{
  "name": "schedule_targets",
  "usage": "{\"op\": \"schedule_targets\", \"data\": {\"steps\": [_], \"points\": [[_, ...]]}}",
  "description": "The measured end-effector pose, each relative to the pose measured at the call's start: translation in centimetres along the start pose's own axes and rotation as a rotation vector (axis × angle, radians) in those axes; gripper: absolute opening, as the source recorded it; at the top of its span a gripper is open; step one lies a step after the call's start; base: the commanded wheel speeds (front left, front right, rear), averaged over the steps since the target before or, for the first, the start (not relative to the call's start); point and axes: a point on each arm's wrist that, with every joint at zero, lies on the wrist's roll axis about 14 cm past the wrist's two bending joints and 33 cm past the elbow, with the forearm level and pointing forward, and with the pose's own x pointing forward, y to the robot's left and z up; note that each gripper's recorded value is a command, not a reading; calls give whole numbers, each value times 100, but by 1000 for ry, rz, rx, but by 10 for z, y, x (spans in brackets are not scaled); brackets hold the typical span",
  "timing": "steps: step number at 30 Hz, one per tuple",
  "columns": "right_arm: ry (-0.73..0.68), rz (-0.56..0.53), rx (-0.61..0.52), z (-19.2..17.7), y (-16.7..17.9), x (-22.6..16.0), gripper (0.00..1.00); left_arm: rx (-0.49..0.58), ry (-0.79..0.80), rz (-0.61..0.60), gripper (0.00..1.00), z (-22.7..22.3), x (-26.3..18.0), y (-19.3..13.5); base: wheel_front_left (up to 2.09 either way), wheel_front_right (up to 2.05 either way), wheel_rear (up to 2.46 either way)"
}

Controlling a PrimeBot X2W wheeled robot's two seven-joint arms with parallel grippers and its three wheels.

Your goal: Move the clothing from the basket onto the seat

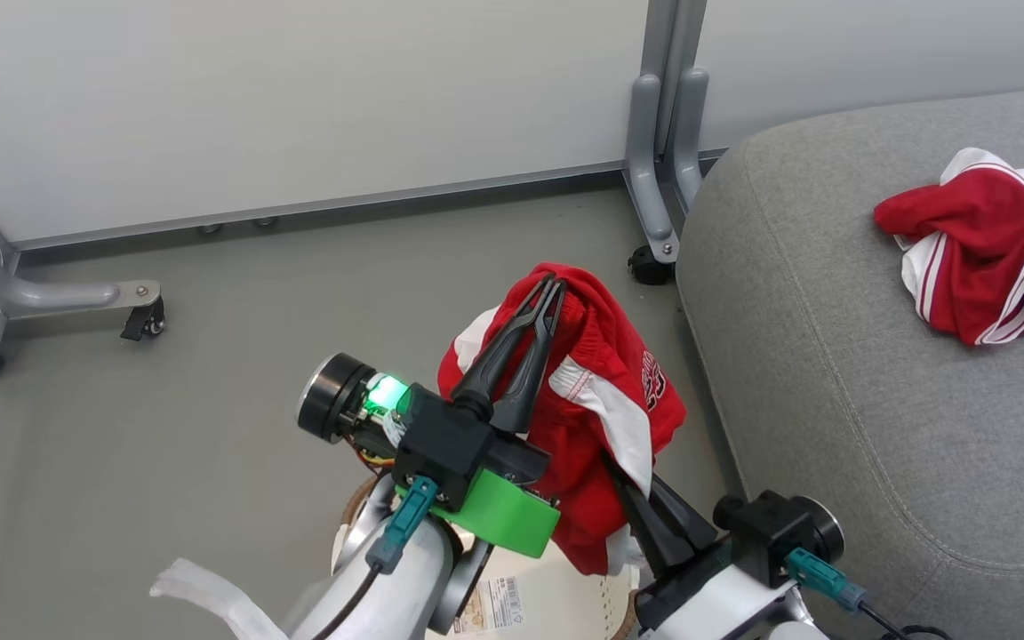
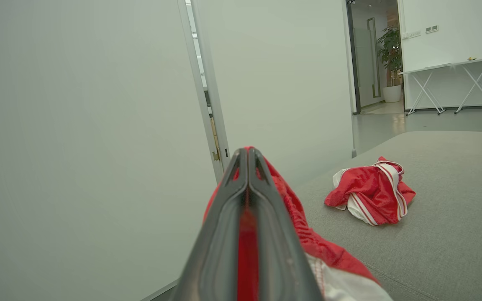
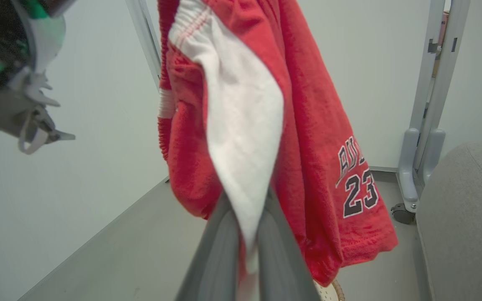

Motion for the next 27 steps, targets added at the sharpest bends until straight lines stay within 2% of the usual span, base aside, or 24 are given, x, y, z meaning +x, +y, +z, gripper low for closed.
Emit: {"op": "schedule_targets", "data": {"steps": [8,9,10,11,12,13,27], "points": [[2,-5,-1,-1,-4,1,0,3,32,27,0,-11,-3,9,0,0,0],[3,-5,-1,-1,-4,1,0,3,36,29,31,-12,-3,10,0,0,0],[3,-5,0,-1,-4,2,0,4,39,30,40,-14,-4,10,0,0,0],[3,-5,0,-1,-4,2,0,5,43,32,60,-15,-4,11,0,0,0],[3,-4,0,-1,-4,2,0,5,46,33,86,-16,-4,12,0,0,0],[2,-4,0,-1,-4,2,0,6,50,34,100,-17,-5,12,0,0,0],[-9,-2,-2,3,-3,2,0,9,78,43,100,-26,-6,16,0,0,0]]}}
